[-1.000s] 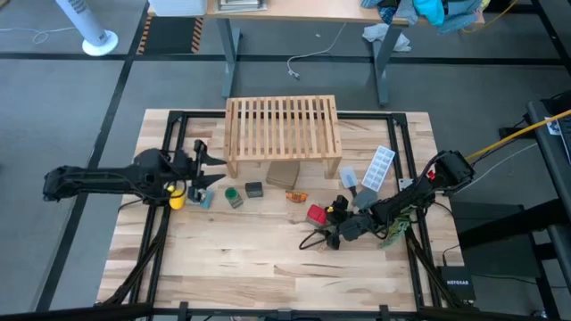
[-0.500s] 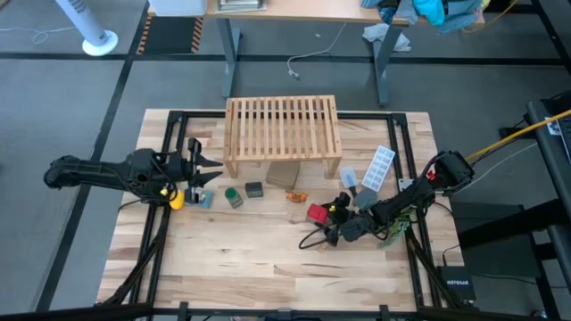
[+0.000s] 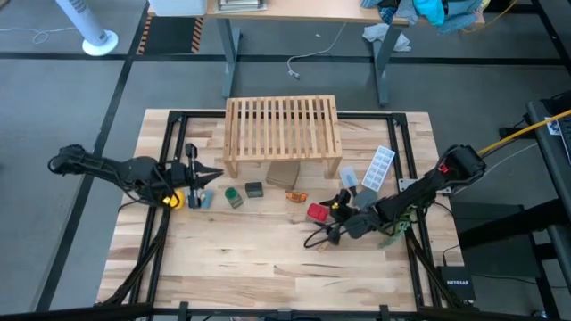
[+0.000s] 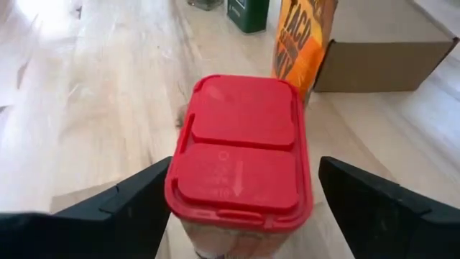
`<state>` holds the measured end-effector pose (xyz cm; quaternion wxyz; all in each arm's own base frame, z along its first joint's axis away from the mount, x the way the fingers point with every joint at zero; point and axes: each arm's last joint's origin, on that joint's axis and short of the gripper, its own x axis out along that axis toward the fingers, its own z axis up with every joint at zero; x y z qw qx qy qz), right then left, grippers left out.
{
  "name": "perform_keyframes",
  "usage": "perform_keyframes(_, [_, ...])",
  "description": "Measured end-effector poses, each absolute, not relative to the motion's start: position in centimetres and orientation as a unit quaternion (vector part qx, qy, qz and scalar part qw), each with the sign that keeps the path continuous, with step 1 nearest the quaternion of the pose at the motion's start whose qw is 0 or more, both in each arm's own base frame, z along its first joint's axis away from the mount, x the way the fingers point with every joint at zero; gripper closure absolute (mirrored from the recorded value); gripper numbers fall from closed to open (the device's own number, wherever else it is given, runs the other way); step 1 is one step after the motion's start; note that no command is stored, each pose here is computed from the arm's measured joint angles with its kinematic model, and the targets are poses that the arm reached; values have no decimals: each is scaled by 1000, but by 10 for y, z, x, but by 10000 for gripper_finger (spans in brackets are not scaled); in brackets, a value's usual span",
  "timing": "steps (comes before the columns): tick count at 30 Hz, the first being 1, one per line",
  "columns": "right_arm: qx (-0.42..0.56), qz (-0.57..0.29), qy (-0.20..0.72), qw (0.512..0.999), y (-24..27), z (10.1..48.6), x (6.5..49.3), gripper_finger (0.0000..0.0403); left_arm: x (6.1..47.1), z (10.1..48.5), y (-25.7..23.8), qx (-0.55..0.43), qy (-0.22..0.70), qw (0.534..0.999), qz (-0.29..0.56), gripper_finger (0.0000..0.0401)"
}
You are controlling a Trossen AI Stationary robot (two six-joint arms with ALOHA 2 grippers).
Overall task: Shelf spices
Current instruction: Put the orange seasoning pack on the shelf
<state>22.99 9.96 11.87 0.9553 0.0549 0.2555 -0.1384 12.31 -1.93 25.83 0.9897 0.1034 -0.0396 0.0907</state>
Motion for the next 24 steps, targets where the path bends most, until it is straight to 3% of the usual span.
perform_keyframes(8, [71,-102,263,957,101,127,227,61,122,248,-38,88,8,992,90,399])
perform_keyframes(16, [73,-95,267,956,101,127,227,61,147,225,-68,88,66,993,50,399])
perform_keyframes(24, [69,-90,269,956,101,127,227,61,173,212,-86,77,51,995,31,398])
